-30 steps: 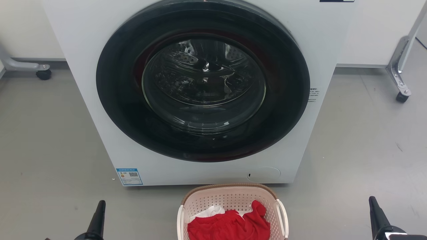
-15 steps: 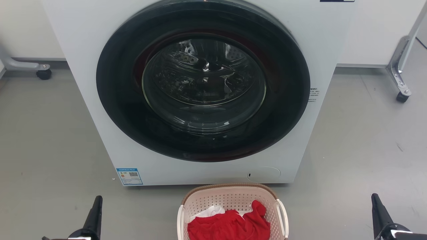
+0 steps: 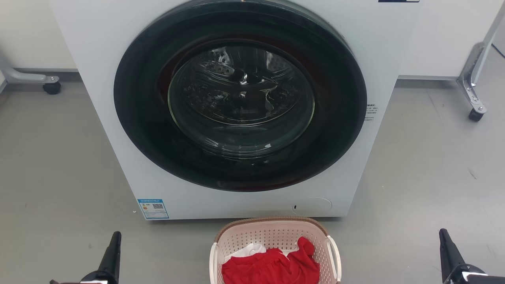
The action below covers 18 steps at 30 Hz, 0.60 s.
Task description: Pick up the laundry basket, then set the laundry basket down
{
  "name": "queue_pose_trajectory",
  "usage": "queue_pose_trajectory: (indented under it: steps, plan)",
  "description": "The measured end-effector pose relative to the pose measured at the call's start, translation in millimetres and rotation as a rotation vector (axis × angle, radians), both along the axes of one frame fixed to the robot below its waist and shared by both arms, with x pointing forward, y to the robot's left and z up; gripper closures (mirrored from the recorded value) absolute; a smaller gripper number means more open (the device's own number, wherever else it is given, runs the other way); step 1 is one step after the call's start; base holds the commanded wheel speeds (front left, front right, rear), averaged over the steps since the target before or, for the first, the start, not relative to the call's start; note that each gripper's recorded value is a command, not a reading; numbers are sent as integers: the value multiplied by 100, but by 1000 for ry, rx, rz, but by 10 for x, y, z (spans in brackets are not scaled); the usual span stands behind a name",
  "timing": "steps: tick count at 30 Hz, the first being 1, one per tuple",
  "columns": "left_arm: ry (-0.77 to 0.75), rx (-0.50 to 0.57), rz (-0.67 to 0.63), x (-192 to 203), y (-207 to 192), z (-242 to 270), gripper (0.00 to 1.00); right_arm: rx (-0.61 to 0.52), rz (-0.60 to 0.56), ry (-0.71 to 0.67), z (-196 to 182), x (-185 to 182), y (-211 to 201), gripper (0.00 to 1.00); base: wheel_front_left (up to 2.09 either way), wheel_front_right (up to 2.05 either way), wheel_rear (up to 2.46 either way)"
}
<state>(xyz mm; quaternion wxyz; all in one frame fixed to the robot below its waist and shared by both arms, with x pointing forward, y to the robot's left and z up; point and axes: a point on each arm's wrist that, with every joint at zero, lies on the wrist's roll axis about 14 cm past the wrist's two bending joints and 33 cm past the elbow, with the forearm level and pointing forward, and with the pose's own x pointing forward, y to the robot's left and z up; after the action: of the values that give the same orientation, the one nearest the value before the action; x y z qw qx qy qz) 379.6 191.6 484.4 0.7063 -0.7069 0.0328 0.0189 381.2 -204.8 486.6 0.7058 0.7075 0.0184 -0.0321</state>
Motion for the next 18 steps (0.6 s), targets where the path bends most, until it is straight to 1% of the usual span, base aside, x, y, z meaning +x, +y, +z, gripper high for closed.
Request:
queue_pose_trajectory:
  steps: [18]
  plan:
    - [0, 0, 0, 0, -1, -1, 100, 0, 0, -3, 3, 1, 1, 100, 0, 0, 0]
